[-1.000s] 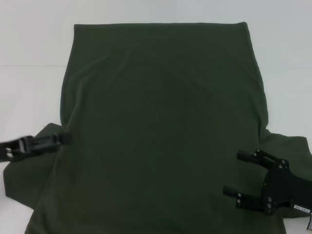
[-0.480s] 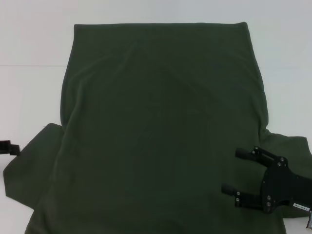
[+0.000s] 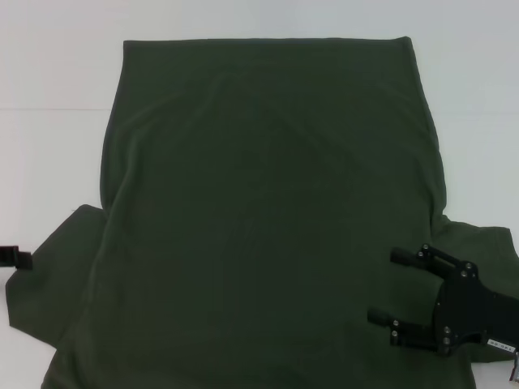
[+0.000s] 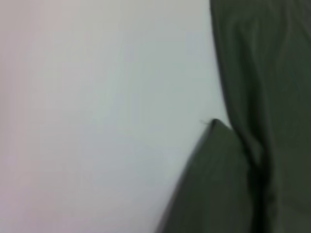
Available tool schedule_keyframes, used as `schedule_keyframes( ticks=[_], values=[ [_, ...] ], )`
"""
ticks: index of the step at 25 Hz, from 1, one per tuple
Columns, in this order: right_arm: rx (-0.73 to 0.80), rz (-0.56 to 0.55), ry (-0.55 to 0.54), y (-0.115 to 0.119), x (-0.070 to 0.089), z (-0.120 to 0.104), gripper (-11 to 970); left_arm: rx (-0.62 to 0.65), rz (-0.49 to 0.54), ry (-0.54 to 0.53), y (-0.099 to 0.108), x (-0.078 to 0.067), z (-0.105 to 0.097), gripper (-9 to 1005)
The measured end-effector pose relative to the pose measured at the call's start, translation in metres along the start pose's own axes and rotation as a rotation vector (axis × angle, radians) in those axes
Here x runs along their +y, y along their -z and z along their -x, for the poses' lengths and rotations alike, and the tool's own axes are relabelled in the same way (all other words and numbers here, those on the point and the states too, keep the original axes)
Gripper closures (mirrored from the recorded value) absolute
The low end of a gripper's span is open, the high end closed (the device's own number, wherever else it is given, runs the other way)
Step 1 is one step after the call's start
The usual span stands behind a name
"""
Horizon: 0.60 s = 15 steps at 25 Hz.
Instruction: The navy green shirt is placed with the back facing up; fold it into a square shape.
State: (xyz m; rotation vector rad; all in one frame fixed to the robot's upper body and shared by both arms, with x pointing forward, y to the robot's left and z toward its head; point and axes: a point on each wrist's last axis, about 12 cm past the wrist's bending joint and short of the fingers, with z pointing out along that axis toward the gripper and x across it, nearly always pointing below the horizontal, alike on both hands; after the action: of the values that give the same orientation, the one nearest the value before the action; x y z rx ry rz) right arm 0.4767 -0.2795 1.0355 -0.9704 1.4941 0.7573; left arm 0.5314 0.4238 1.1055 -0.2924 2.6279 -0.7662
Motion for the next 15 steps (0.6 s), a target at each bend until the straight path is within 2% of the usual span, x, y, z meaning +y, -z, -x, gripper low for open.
schedule_keyframes(
  ticks=[4, 15],
  values=[
    [-0.004, -0.002, -0.001, 0.001, 0.000, 0.000, 41, 0.009, 0.018, 0.014, -0.008, 0.005, -0.005, 56],
    [-0.010, 0.001, -0.004, 0.003, 0.002, 0.000, 42, 0.015, 0.017, 0.036, -0.015, 0.007, -0.009, 55]
  ],
)
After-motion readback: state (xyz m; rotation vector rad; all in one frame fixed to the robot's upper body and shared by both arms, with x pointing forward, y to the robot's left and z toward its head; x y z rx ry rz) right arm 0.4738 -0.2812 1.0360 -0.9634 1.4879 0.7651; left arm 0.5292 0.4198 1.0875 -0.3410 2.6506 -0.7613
